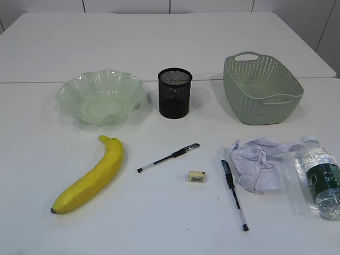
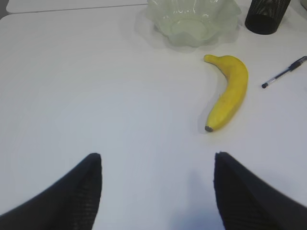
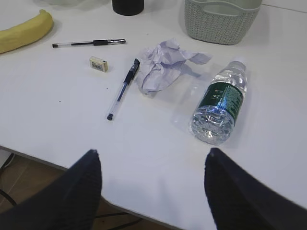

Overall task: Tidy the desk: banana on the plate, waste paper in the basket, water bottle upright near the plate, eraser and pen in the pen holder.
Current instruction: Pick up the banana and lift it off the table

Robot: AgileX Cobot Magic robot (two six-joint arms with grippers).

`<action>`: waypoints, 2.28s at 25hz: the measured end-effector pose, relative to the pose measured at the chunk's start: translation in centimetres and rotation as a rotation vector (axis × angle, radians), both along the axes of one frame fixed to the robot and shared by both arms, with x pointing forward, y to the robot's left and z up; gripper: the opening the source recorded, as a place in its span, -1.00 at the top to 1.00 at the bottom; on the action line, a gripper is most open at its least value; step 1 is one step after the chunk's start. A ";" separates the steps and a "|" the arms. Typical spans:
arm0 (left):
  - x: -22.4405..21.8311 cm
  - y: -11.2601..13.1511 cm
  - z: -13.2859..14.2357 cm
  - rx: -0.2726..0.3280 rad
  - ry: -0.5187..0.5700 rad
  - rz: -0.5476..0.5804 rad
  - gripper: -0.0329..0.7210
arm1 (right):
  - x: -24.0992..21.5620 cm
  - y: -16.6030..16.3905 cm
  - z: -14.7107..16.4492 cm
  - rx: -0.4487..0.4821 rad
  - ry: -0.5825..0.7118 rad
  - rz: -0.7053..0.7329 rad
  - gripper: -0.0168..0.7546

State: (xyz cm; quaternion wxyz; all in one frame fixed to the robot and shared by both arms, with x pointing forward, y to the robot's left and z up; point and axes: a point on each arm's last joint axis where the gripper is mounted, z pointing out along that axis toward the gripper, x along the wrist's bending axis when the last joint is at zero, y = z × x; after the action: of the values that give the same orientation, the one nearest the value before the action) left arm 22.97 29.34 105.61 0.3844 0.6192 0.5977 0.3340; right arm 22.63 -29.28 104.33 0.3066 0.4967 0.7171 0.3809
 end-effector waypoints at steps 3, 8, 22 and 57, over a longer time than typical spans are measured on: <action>0.0 0.0 0.0 -0.002 0.000 -0.001 -0.46 | 0.0 0.0 0.0 0.000 0.000 0.000 -0.34; 0.0 -0.1 0.3 -0.015 -0.002 -0.010 -0.46 | -0.2 0.0 0.5 0.003 -0.018 0.000 -0.34; 3.2 -0.3 3.9 -0.037 0.111 -0.021 -0.46 | 0.7 0.3 4.4 0.016 -0.004 0.010 -0.34; 20.2 -3.0 4.1 -0.192 0.630 -0.336 -0.44 | 3.2 1.2 8.4 0.051 0.050 0.037 -0.34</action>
State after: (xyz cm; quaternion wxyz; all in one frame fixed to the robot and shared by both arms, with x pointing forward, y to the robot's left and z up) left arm 43.12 26.35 109.71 0.2873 0.7422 0.6055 0.0015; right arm 25.85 -28.10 112.68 0.2686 0.5004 0.7237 0.3921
